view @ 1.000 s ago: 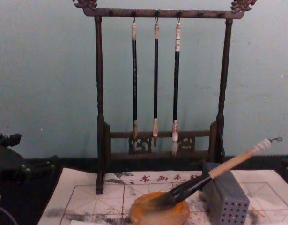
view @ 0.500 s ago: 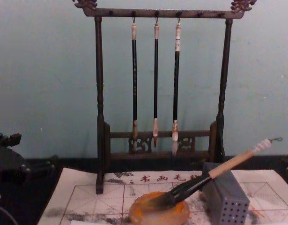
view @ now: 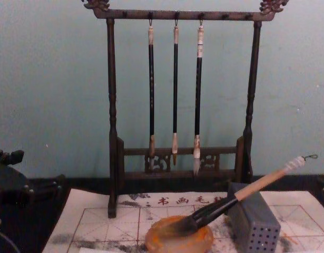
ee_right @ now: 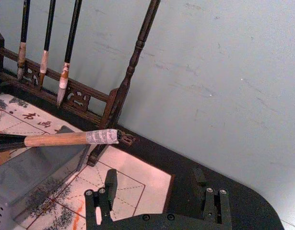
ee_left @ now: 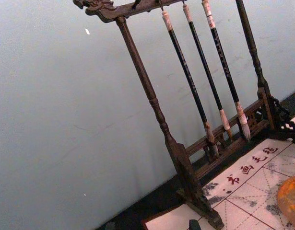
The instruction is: Pick up the brush from the inkstone, write on the paper, then place the brush back to its original position.
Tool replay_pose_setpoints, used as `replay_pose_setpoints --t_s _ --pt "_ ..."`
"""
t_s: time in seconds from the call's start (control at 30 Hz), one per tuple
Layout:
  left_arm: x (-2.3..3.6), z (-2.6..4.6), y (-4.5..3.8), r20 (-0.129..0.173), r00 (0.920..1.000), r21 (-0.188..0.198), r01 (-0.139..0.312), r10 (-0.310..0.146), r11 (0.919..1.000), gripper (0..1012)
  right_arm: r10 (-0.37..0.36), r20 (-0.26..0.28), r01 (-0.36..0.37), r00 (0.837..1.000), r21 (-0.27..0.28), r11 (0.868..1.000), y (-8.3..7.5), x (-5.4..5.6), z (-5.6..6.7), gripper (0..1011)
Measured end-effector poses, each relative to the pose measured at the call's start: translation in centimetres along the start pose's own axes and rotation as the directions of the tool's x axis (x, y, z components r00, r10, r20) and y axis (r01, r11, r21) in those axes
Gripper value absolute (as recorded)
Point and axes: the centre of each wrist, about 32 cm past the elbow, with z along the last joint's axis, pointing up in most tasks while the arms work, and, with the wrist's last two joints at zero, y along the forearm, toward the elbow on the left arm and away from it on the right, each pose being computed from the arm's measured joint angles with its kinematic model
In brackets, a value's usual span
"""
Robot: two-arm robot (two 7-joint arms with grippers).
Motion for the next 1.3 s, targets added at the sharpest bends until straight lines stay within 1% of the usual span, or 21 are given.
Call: replay_pose_setpoints --t_s 0.6,0.7,0.83,0.87,0.97,1.0,1.03,1.1,1.17,1.2,1.27,1.3 --pt "0.0 0.0 0.0 0.0 1.0 0.0 0.0 0.0 1.0 1001 -0.001 0.001 0.001 1.0 0.001 1.0 0.0 0.0 0.0 1003" --pt "0.0 0.0 0.0 0.0 1.0 0.0 0.0 0.0 1.0 1001 0.0 -0.008 0.0 1.0 0.006 1.0 -0.1 0.0 0.0 1003" --pt "0.0 0.0 0.0 0.0 1.0 0.0 0.0 0.0 1.0 1001 0.008 -0.046 -0.007 0.999 0.021 1.0 -0.5 0.0 0.1 1002" --pt "0.0 0.0 0.0 0.0 1.0 0.0 0.0 0.0 1.0 1001 0.008 -0.046 -0.007 0.999 0.021 1.0 -0.5 0.0 0.1 1002" --pt "0.0 0.0 0.0 0.0 1.0 0.0 0.0 0.0 1.0 1001 0.018 -0.075 -0.016 0.997 0.035 0.999 -0.7 0.0 0.2 1002" --pt "0.0 0.0 0.0 0.0 1.0 0.0 0.0 0.0 1.0 1001 0.025 -0.094 -0.022 0.995 0.039 0.999 -0.8 -0.1 0.2 1002" --pt "0.0 0.0 0.0 0.0 1.0 0.0 0.0 0.0 1.0 1001 0.025 -0.094 -0.022 0.995 0.039 0.999 -0.8 -0.1 0.2 1002" --pt "0.0 0.0 0.0 0.0 1.0 0.0 0.0 0.0 1.0 1001 0.043 -0.143 -0.036 0.989 0.049 0.998 -1.0 -0.3 0.3 1002" --pt "0.0 0.0 0.0 0.0 1.0 0.0 0.0 0.0 1.0 1001 0.054 -0.174 -0.046 0.983 0.054 0.997 -1.0 -0.4 0.2 1002" --pt "0.0 0.0 0.0 0.0 1.0 0.0 0.0 0.0 1.0 1001 0.064 -0.203 -0.053 0.977 0.061 0.997 -1.0 -0.4 0.2 1003" --pt "0.0 0.0 0.0 0.0 1.0 0.0 0.0 0.0 1.0 1001 0.076 -0.235 -0.061 0.969 0.069 0.996 -1.0 -0.6 0.2 1002" --pt "0.0 0.0 0.0 0.0 1.0 0.0 0.0 0.0 1.0 1001 0.087 -0.266 -0.068 0.96 0.079 0.995 -1.0 -0.7 0.2 1002"
